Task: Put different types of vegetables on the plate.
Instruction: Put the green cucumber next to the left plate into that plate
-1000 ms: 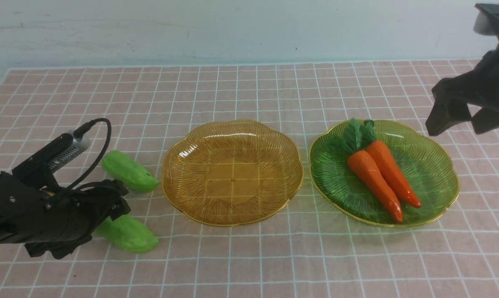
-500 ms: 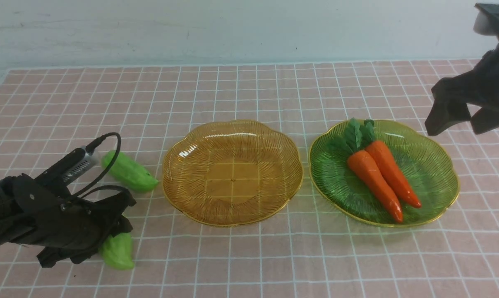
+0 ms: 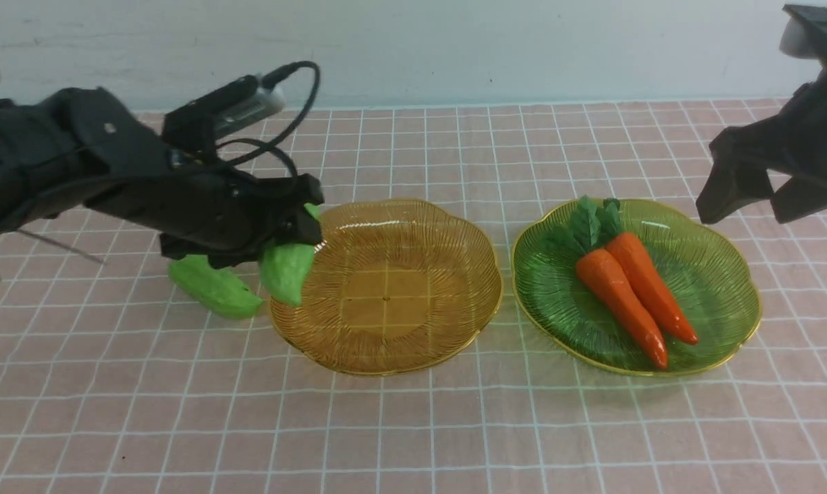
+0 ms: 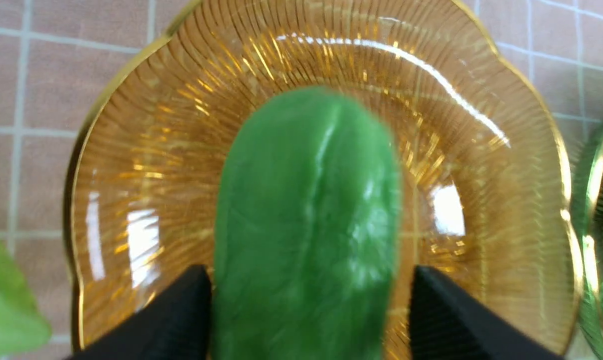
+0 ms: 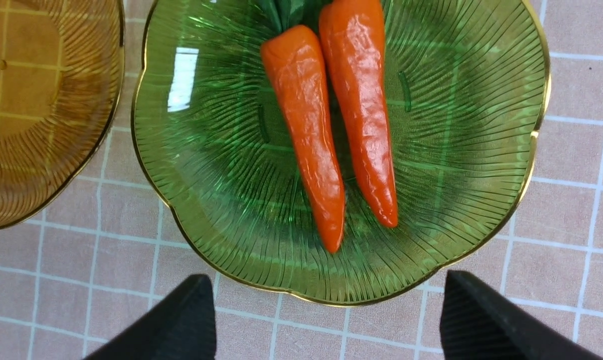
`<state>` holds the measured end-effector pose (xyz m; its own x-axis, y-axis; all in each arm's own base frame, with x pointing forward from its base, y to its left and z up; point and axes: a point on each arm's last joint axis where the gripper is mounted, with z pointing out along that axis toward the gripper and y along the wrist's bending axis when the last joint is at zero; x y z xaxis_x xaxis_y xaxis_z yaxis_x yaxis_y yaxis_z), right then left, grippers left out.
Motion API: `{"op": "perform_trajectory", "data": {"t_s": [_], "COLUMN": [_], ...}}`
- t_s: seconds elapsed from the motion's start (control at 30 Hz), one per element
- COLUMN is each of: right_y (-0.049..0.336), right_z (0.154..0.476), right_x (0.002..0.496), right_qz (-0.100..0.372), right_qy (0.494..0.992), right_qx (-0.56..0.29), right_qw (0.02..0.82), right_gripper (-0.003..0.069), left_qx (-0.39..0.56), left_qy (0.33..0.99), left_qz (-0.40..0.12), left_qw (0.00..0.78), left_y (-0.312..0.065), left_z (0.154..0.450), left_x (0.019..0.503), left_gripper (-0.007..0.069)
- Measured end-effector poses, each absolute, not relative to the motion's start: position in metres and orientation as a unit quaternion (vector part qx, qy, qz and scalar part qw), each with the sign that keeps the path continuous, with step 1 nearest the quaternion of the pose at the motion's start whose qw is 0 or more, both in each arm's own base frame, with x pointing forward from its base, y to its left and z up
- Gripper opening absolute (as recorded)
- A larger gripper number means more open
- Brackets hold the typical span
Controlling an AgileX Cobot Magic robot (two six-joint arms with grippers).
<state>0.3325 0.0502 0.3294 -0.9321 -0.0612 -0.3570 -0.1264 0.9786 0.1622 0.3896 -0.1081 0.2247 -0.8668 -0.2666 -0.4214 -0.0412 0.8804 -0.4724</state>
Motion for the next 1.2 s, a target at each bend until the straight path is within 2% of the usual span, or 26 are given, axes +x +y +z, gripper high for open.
{"op": "perform_trajectory", "data": {"t_s": [0.07, 0.13, 0.2, 0.3, 0.37, 0.47, 0.57, 0.8, 0.9, 1.07, 1.2], "right_y": [0.05, 0.05, 0.05, 0.05, 0.05, 0.05, 0.05, 0.05, 0.05, 0.05, 0.05], "right_z": [0.329, 0.329, 0.329, 0.329, 0.329, 0.329, 0.329, 0.329, 0.329, 0.329, 0.329], "right_x": [0.333, 0.333, 0.333, 0.333, 0.333, 0.333, 0.333, 0.333, 0.333, 0.333, 0.333], "right_qz": [0.092, 0.092, 0.092, 0.091, 0.091, 0.091, 0.091, 0.09, 0.09, 0.09, 0.09], "right_qy": [0.979, 0.979, 0.979, 0.978, 0.978, 0.978, 0.978, 0.978, 0.978, 0.978, 0.978], "right_qx": [-0.048, -0.048, -0.048, -0.052, -0.053, -0.053, -0.054, -0.054, -0.054, -0.055, -0.055], "right_qw": [0.178, 0.178, 0.178, 0.178, 0.178, 0.178, 0.178, 0.179, 0.179, 0.179, 0.179], "right_gripper": [0.0546, 0.0546, 0.0546, 0.0546, 0.0546, 0.0546, 0.0546, 0.0546, 0.0546, 0.0546, 0.0546], "left_qx": [-0.088, -0.096, -0.114, -0.151, -0.191, -0.237, -0.255, -0.264, -0.263, -0.235, -0.166], "left_qy": [0.939, 0.937, 0.934, 0.933, 0.933, 0.931, 0.932, 0.933, 0.934, 0.941, 0.955], "left_qz": [-0.23, -0.228, -0.224, -0.208, -0.199, -0.197, -0.195, -0.191, -0.19, -0.19, -0.198], "left_qw": [0.242, 0.246, 0.256, 0.25, 0.233, 0.195, 0.169, 0.152, 0.151, 0.153, 0.144], "left_y": [-0.104, -0.094, -0.075, -0.037, -0.012, 0.001, 0.002, 0.002, 0.002, 0.002, -0.006], "left_z": [0.222, 0.226, 0.232, 0.235, 0.228, 0.208, 0.189, 0.168, 0.167, 0.169, 0.199], "left_x": [0.397, 0.401, 0.406, 0.407, 0.407, 0.41, 0.413, 0.417, 0.417, 0.418, 0.416], "left_gripper": [0.0596, 0.0648, 0.0673, 0.0665, 0.064, 0.0603, 0.0563, 0.0503, 0.0458, 0.0318, 0.0269]}}
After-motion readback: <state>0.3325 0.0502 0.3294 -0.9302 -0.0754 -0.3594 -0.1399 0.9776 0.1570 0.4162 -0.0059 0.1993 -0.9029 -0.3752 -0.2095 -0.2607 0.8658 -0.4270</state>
